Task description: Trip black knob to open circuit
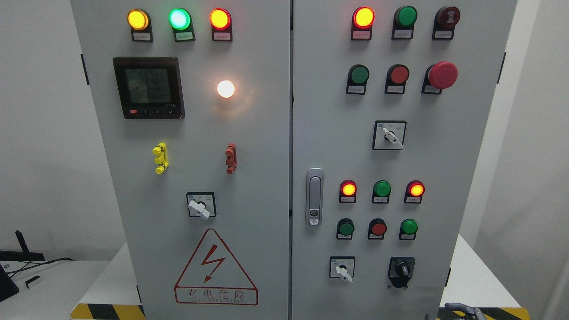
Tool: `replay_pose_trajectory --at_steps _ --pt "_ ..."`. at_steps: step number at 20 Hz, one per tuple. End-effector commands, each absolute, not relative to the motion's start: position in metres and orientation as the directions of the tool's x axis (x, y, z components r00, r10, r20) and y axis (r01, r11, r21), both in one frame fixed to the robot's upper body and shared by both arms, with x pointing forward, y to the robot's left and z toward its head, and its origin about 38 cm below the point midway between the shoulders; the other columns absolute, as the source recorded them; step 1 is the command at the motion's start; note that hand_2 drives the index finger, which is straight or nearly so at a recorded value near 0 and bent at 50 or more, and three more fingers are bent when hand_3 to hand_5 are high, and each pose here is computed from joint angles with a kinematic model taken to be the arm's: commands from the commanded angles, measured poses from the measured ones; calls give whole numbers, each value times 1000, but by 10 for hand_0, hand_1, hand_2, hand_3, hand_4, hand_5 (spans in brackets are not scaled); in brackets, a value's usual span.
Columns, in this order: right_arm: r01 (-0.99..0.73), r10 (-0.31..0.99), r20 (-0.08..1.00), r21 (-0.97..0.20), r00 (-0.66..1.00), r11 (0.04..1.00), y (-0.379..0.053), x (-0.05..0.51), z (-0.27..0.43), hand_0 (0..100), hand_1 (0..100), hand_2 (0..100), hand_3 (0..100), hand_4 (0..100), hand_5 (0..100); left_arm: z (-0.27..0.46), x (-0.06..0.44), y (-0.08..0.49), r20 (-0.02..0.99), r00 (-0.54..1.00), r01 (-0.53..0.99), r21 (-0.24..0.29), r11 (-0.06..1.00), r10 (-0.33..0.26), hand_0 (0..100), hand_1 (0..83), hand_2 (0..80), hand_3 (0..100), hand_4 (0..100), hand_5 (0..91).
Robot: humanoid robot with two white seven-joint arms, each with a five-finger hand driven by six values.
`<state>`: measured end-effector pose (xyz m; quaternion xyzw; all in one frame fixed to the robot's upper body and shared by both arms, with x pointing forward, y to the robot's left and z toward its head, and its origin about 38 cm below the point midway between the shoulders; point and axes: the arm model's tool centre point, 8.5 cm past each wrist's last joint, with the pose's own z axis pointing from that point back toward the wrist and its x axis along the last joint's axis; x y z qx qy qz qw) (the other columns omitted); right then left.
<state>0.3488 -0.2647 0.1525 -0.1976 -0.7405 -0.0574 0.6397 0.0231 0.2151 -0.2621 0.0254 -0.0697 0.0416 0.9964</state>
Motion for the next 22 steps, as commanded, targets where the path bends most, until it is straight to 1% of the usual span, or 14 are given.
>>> replay_pose_trajectory --at_steps 1,22 --pt "335 179 983 -156 -37 929 -246 362 128 262 728 453 783 856 978 -262 24 215 142 989 -56 45 997 49 120 389 0 0 0 0" --pt "361 174 984 -149 -37 921 -246 396 137 276 708 472 794 860 977 -262 24 214 142 989 -56 43 998 49 120 389 0 0 0 0"
